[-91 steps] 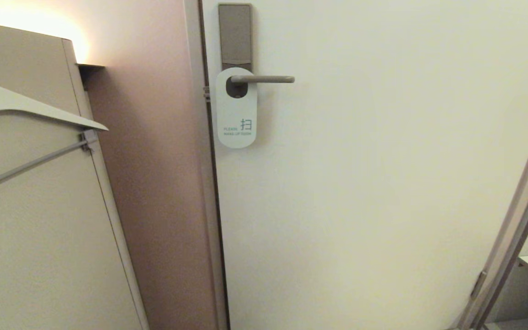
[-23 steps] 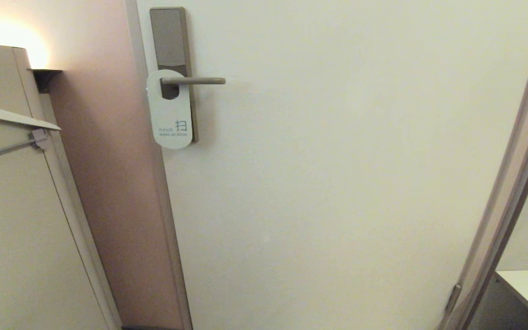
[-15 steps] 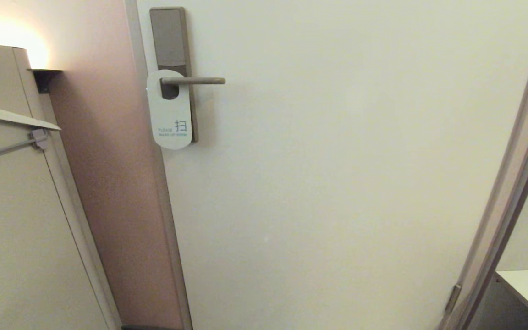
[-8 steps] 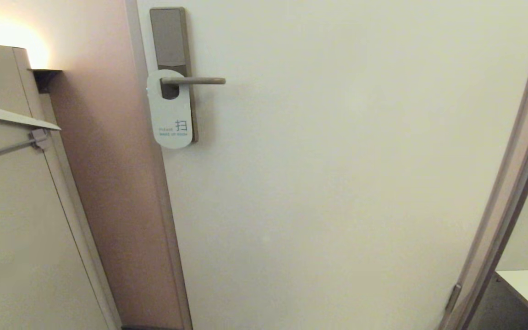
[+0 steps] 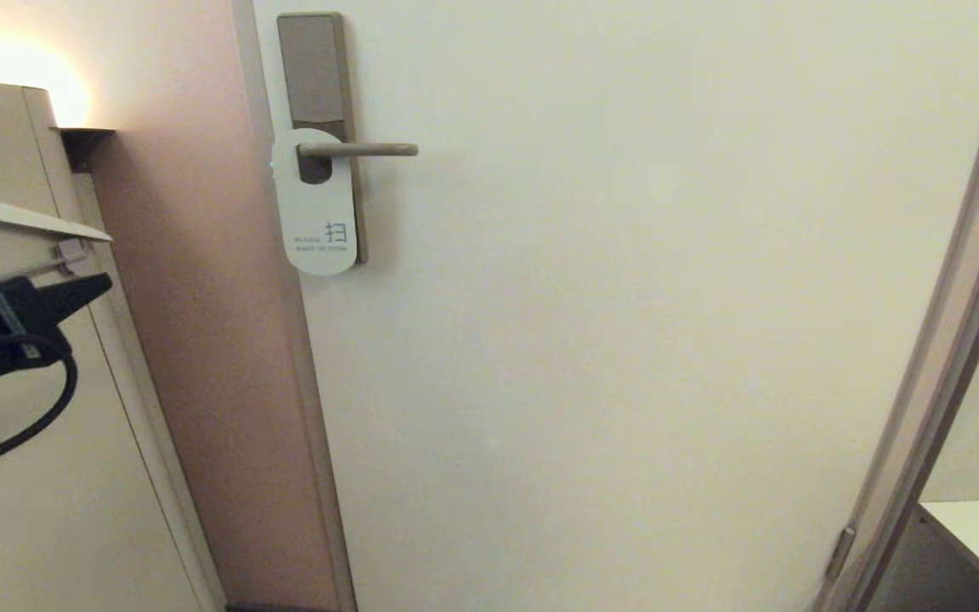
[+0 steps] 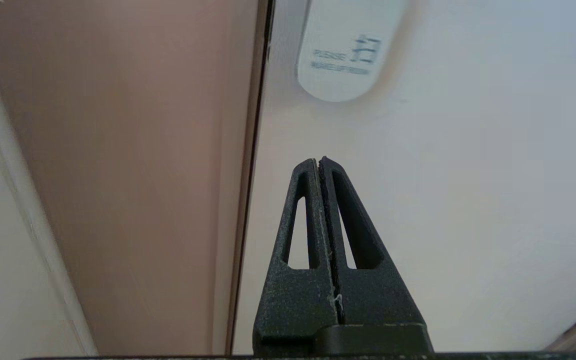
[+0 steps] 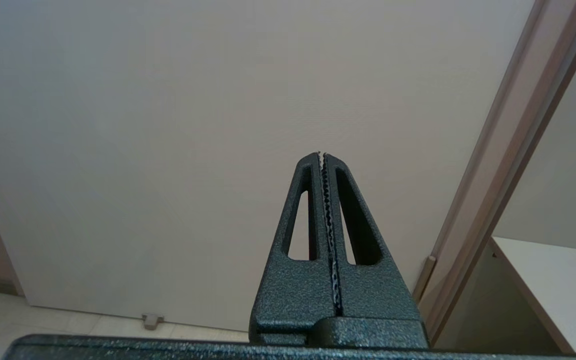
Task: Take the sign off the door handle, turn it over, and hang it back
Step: Take down the sign
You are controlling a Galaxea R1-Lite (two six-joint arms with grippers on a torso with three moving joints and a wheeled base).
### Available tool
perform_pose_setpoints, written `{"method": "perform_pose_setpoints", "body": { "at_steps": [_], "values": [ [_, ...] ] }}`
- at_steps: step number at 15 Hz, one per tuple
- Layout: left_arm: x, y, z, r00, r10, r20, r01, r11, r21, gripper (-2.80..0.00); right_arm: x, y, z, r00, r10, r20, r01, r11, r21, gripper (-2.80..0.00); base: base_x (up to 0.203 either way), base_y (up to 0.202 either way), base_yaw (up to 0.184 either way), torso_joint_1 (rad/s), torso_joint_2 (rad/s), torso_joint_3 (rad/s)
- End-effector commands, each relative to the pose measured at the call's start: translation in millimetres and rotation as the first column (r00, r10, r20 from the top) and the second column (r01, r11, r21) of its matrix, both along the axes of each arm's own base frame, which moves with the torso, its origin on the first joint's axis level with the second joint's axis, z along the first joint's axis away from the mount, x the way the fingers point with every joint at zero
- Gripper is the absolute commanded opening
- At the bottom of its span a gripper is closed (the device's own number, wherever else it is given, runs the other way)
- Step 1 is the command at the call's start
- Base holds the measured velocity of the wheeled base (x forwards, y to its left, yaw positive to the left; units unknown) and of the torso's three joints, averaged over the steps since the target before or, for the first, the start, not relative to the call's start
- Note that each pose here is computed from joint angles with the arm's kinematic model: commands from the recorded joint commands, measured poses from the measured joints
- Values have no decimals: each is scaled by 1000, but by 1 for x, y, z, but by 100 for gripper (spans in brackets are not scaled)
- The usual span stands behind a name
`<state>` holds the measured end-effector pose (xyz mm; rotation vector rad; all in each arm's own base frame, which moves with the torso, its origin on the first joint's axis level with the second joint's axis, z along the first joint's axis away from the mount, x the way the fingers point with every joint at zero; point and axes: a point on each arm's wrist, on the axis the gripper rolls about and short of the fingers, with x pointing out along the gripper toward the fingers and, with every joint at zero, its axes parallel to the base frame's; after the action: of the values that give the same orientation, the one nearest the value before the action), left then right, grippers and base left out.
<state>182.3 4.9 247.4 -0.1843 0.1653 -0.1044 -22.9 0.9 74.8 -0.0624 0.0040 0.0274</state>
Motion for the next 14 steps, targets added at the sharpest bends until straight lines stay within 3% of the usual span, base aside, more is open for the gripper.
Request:
{"method": "perform_pose_setpoints", "body": {
  "at_steps": [1,5,11,14],
  "values": [
    [38,3,-13,997,-1,-78,0,1000,-7,-280,0,0,0,1000,1,-1,-1,1000,0,-280,0,0,0,0,0,0],
    [72,5,-17,996,-49,-75,48,999,-17,-280,0,0,0,1000,1,-1,-1,1000,0,-280,0,0,0,0,0,0],
    [114,10,-31,993,-43,-111,41,999,-24,-280,0,0,0,1000,0,-1,0,1000,0,-280,0,0,0,0,0,0],
    [130,19,-27,993,-92,-71,89,995,-38,-280,0,0,0,1000,1,-1,-1,1000,0,-280,0,0,0,0,0,0]
  ]
}}
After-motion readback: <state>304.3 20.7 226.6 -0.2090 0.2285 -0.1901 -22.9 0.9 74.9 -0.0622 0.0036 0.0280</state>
